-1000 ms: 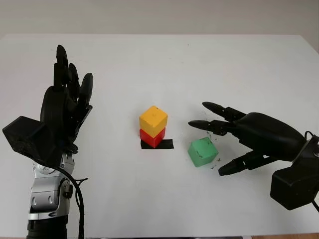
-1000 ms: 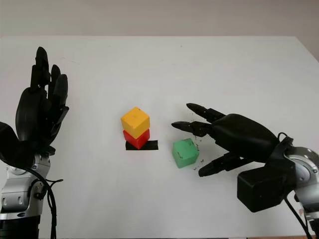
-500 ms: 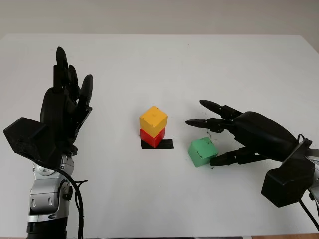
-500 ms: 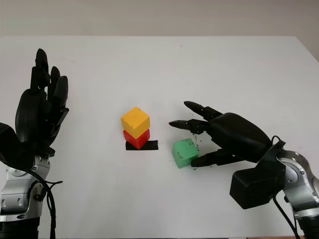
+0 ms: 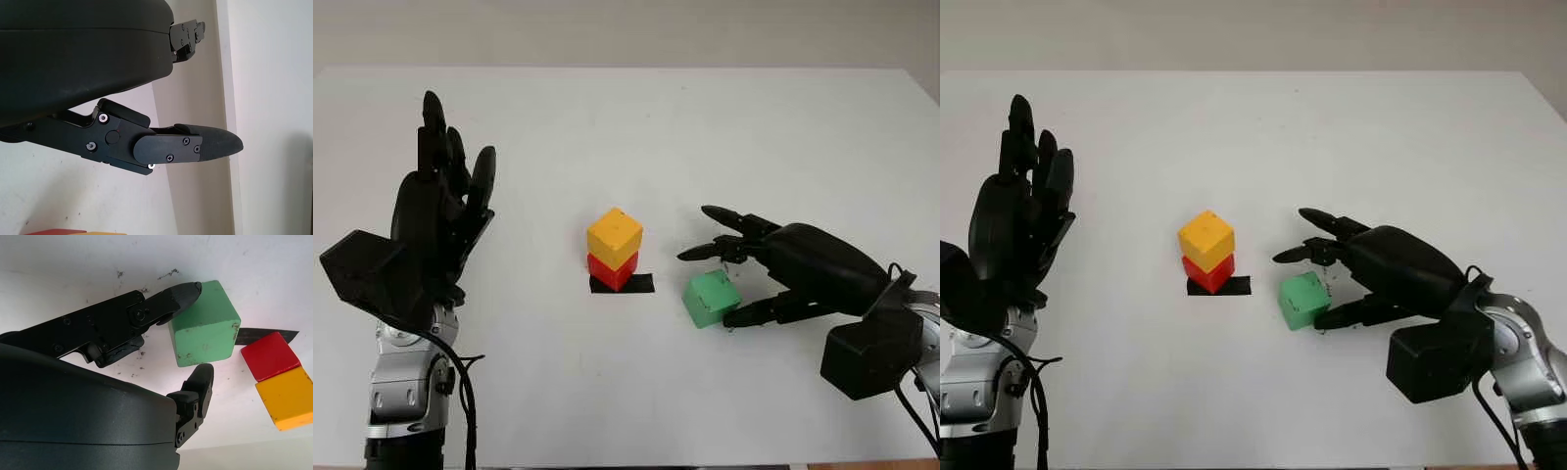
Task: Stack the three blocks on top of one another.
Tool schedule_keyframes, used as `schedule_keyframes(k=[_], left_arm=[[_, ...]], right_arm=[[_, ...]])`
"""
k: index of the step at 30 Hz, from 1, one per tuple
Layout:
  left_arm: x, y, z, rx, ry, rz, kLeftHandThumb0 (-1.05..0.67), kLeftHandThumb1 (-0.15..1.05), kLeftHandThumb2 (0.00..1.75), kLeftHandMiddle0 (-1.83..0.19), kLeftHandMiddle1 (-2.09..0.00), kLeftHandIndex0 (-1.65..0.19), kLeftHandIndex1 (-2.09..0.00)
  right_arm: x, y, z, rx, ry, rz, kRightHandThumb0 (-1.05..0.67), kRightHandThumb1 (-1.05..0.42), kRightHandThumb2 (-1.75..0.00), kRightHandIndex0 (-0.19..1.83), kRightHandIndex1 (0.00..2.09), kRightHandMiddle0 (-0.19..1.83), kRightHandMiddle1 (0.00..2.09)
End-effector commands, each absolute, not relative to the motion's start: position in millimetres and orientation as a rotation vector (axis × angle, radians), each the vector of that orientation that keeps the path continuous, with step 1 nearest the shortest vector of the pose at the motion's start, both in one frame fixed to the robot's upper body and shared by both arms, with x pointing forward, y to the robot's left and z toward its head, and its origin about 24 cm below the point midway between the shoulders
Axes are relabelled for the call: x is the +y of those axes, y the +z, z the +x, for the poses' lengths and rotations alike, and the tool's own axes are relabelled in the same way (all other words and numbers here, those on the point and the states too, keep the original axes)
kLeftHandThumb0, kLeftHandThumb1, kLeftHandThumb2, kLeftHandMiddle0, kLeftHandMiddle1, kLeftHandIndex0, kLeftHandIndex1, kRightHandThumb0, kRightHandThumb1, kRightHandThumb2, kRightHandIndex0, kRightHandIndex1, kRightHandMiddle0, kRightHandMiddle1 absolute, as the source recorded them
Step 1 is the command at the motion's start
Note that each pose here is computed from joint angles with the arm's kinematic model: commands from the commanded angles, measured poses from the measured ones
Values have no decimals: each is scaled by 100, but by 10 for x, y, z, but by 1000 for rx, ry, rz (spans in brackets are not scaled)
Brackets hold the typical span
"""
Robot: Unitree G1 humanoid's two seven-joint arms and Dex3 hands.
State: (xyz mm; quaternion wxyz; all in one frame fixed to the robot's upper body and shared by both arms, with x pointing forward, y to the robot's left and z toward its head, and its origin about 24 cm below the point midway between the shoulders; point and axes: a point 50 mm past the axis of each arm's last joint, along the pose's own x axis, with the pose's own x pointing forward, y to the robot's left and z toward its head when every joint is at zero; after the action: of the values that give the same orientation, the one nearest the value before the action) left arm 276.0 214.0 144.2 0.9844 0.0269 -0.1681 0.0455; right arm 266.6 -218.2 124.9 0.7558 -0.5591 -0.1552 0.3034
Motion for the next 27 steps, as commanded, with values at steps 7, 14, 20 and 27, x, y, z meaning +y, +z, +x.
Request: schedule_keyframes(k=[7,14,20,27], left_arm=[[2131,1454,2749,-352,102,54,-71,105,40,19,-5,19,-4],[2129,1448,2756,-348,101,52,-69,105,40,19,-5,19,-4],[2131,1445,2763,-344,97,49,-69,105,40,19,-5,19,-3],[2127,1435,2771,-341,95,41,-69,105,39,19,-5,19,-2]], right_arm=[[-2155,1272,2682,-369,667,-1214,-40,-97,-6,16,6,17,128],[-2145,1292,2708,-401,662,-1179,-36,-100,-5,17,6,11,148],[-2146,1346,2746,-415,644,-1175,-37,-100,-5,19,6,11,142],[-2167,1449,2866,-368,618,-973,-34,-98,-5,22,7,16,138]])
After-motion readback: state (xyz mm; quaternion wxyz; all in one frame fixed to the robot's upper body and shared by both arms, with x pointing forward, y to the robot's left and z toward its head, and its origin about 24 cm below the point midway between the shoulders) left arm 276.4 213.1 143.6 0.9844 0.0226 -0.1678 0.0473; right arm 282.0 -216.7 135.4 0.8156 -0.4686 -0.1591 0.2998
